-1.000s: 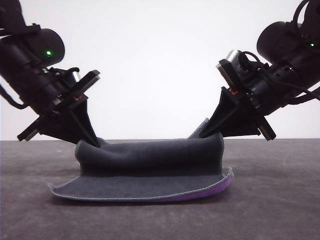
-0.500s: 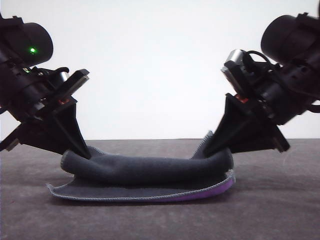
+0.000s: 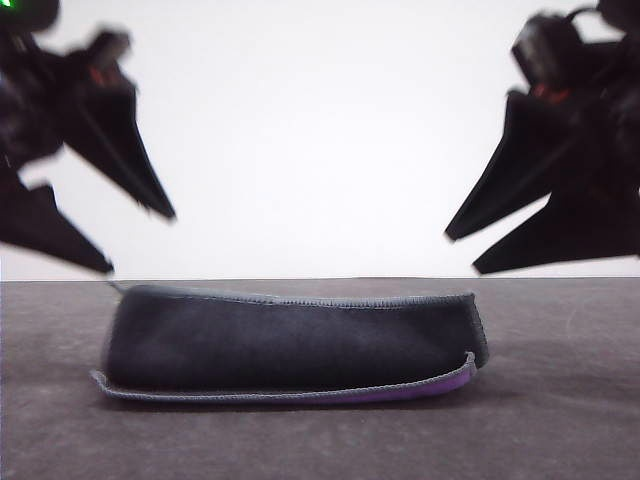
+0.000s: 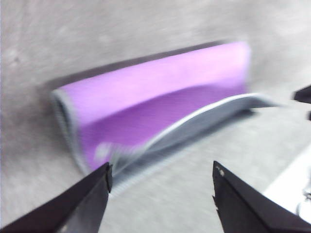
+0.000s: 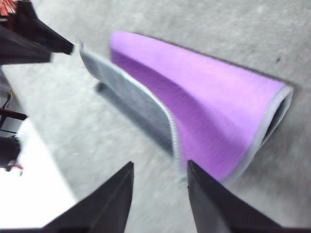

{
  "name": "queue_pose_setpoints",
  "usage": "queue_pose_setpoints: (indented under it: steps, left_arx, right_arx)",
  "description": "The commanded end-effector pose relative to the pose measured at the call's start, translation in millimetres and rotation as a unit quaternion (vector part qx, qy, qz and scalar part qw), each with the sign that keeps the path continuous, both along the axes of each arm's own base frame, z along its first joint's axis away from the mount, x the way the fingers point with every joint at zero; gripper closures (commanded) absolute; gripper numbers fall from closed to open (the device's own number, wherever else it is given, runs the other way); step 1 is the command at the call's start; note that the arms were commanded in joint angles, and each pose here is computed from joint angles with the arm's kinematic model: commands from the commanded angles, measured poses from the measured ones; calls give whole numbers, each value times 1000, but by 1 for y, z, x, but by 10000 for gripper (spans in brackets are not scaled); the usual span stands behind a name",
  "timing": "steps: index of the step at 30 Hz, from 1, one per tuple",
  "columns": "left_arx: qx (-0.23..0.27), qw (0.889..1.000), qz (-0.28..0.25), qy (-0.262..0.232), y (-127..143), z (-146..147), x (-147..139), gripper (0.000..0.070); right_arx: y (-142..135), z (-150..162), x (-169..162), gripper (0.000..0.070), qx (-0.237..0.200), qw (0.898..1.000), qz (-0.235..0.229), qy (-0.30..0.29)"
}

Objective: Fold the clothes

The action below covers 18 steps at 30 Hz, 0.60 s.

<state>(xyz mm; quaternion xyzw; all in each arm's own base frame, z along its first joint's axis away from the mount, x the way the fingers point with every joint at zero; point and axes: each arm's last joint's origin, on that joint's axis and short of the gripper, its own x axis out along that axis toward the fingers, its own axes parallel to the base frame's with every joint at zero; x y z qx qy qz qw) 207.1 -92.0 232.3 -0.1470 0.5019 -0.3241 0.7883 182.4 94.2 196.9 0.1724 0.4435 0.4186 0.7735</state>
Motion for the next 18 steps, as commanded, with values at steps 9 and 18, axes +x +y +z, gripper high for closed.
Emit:
queue_pose_setpoints:
  steps: [9,18]
  left_arx:
    - [21,993,48,-104,24,50,-58,295]
    - [30,978,103,-180,44,57,-102,295]
  right_arx:
    - [-13,25,-25,468,4,996,-92,16]
    - [-19,10,-14,309,-8,984,-144,101]
